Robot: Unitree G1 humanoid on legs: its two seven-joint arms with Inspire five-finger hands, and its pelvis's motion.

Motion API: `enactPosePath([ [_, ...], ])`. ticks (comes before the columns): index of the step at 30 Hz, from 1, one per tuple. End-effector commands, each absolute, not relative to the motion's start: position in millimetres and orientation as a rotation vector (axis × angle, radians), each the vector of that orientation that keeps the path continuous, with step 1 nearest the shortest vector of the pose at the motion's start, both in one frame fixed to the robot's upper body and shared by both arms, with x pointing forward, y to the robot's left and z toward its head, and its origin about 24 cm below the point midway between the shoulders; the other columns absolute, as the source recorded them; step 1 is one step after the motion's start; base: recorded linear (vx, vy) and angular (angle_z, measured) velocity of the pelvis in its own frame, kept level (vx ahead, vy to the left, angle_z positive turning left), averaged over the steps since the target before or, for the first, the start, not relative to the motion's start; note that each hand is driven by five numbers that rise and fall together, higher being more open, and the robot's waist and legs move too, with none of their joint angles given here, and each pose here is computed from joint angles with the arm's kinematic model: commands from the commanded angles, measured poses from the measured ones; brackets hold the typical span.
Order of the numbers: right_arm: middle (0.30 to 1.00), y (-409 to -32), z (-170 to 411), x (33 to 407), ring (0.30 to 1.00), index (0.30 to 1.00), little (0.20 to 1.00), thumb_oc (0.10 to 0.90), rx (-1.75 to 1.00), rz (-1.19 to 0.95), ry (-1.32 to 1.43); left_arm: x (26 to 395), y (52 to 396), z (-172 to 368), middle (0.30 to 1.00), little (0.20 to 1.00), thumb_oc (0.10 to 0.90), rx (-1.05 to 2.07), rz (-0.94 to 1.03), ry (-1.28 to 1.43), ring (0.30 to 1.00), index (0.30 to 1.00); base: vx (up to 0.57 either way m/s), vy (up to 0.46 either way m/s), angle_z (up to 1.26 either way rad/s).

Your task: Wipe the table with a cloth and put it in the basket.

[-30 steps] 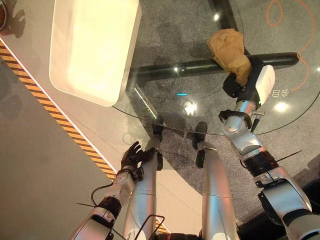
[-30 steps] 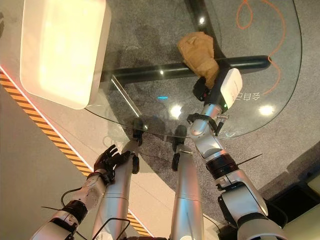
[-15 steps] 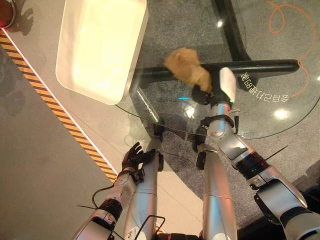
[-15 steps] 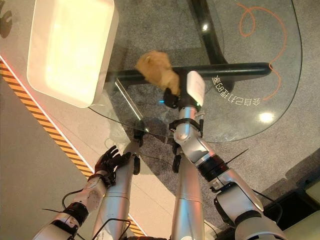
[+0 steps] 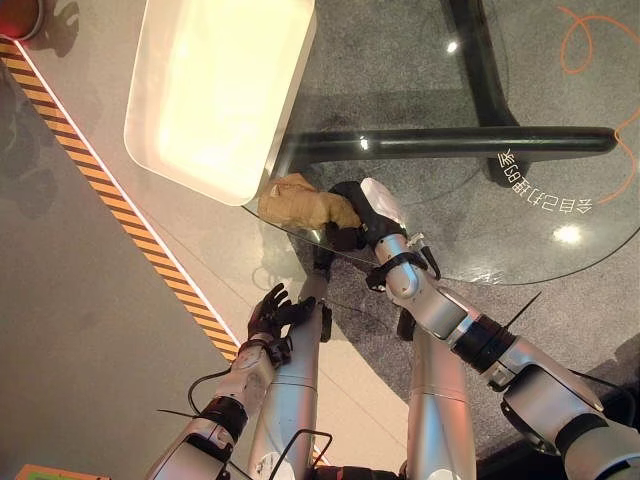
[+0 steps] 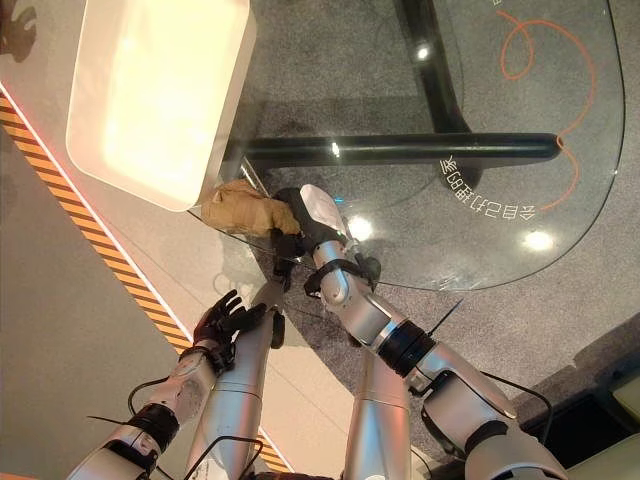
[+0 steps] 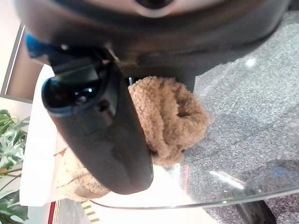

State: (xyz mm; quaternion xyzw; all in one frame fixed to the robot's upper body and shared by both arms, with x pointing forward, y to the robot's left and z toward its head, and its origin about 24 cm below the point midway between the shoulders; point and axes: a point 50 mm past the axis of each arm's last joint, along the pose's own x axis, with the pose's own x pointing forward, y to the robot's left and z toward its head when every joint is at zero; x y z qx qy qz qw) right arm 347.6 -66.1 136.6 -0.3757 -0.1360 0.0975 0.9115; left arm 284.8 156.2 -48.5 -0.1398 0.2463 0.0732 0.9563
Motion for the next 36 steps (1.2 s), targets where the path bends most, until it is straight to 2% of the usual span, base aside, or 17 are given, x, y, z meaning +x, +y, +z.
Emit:
enactPosePath([
  [1,0.3,-36.7,178.9,324.9,0.3,0.3,0.2,0.1,-0.626,0.289,-0.543,238.7,141.4,-89.8,0.9,0.9,0.8,-0.23,0.118,0.701,0.9,0.9,0.0,0.0,0.0],
  [10,0.3,-49.7,180.6,329.7,0.3,0.3,0.2,0.1,-0.629,0.2,-0.536,238.6,143.3,-90.1,0.9,0.9,0.8,-0.222,0.128,0.707,0.9,0.9,0.0,0.0,0.0],
  [13,0.3,-60.3,181.5,333.9,0.3,0.3,0.2,0.1,-0.587,0.088,-0.52,239.1,144.8,-89.9,0.9,0.9,0.8,-0.223,0.13,0.708,0.9,0.9,0.0,0.0,0.0],
  [17,0.3,-88.1,182.3,340.4,0.3,0.3,0.2,0.1,-0.489,-0.168,-0.491,236.2,144.4,-92.0,0.9,0.9,0.8,-0.222,0.138,0.708,0.9,0.9,0.0,-0.008,0.0],
  [28,0.3,-141.2,199.1,349.6,0.3,0.3,0.2,0.1,-0.465,-0.519,-0.455,233.9,146.2,-93.8,0.9,0.9,0.8,-0.239,0.156,0.71,0.9,0.9,0.0,-0.001,-0.01],
  [36,0.3,-213.4,207.6,352.8,0.3,0.3,0.2,0.1,-0.466,-0.807,-0.389,227.9,160.3,-97.0,0.9,0.9,0.8,-0.237,0.179,0.707,0.9,0.9,0.0,0.0,0.0],
])
